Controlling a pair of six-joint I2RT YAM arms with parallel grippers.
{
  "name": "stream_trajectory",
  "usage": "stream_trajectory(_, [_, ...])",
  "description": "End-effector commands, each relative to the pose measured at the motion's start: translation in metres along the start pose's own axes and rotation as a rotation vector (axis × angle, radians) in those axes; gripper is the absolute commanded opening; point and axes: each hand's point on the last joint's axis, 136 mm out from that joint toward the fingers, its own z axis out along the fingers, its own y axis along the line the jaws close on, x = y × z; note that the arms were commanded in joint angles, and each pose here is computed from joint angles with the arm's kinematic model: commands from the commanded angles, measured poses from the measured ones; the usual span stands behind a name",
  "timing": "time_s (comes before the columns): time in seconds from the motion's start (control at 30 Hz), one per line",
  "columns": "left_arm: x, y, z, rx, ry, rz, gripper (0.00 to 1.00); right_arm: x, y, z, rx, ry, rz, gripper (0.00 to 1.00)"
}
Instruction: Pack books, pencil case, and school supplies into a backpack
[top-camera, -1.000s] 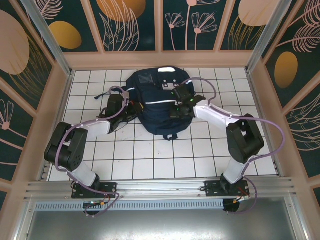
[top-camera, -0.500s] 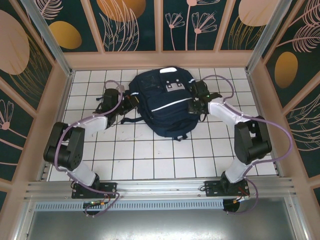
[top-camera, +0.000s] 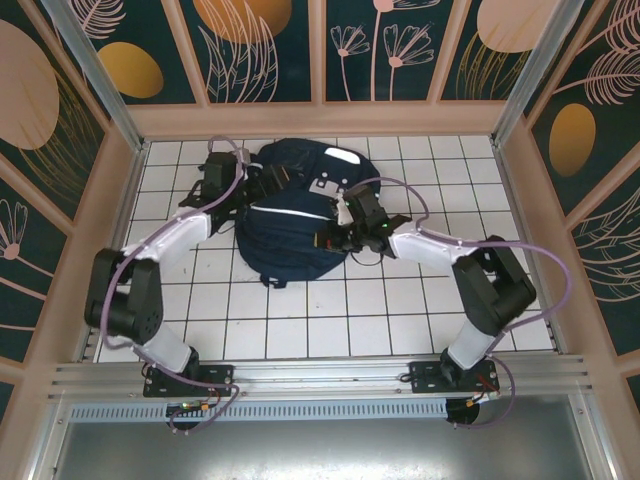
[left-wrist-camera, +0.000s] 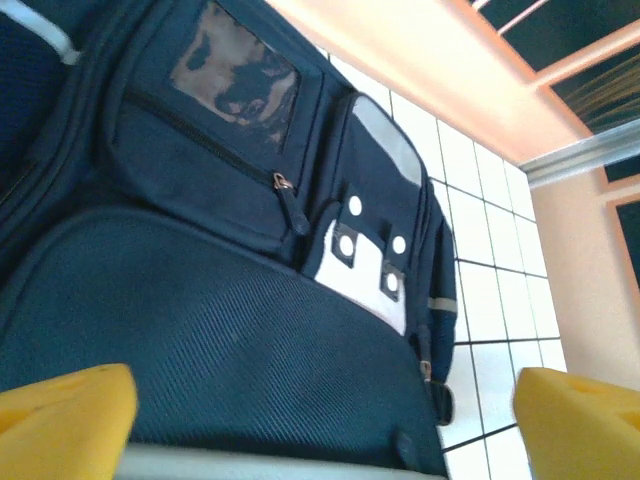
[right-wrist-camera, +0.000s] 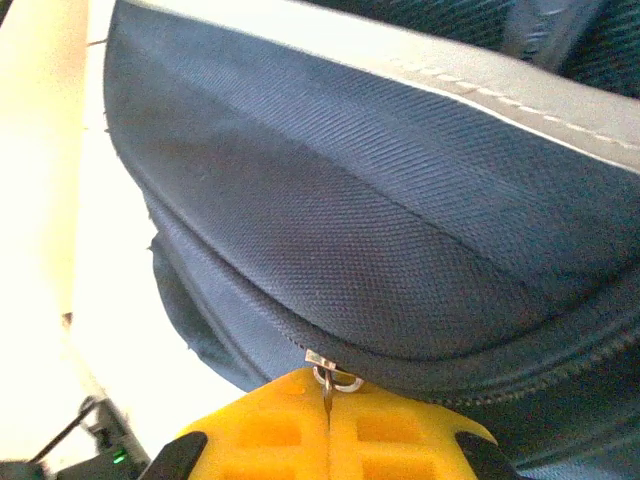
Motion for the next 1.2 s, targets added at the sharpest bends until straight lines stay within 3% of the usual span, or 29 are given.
stream_trajectory(0.0, [0.011, 0.013, -0.036, -0.097, -0.003, 0.023, 0.99, -0.039, 0.063, 0.006, -0.255, -0.044, -0.075, 0.00])
stream_trajectory(0.17, [0.034, 0.015, -0.062, -0.061, 0.001, -0.094, 0.99, -0.052, 0.081, 0.021, -0.326, -0.022, -0.098, 0.00])
stream_trajectory(0.27, [0.053, 0.013, -0.065, 0.027, 0.018, -0.228, 0.99, -0.053, 0.102, 0.021, -0.382, -0.017, -0.154, 0.00])
stream_trajectory(0.4, [0.074, 0.033, -0.062, 0.037, 0.004, -0.368, 0.99, -0.054, 0.117, 0.014, -0.381, -0.045, -0.210, 0.00])
stream_trajectory(0.57, [0.069, 0.040, -0.064, 0.039, -0.057, -0.404, 0.99, -0.057, 0.123, 0.002, -0.376, -0.098, -0.217, 0.00])
stream_trajectory(0.77, [0.055, 0.051, -0.050, 0.070, -0.168, -0.487, 0.92, -0.032, 0.138, 0.011, -0.403, -0.038, -0.227, 0.00])
stream_trajectory(0.87, [0.046, 0.049, -0.039, 0.118, -0.201, -0.520, 0.76, -0.018, 0.132, 0.015, -0.382, 0.001, -0.213, 0.00])
stream_trajectory(0.9, [0.044, 0.047, -0.035, 0.128, -0.200, -0.516, 0.65, -0.014, 0.128, 0.015, -0.369, 0.012, -0.212, 0.00])
stream_trajectory(0.93, [0.041, 0.045, -0.032, 0.141, -0.202, -0.508, 0.46, -0.007, 0.121, 0.015, -0.343, 0.033, -0.218, 0.00])
stream_trajectory(1.03, [0.035, 0.041, -0.030, 0.134, -0.207, -0.479, 0.04, 0.009, 0.088, 0.018, -0.203, 0.090, -0.274, 0.00])
stream_trajectory(1.17, [0.025, 0.032, -0.037, 0.099, -0.212, -0.382, 0.00, 0.018, 0.003, 0.016, 0.138, 0.145, -0.311, 0.00])
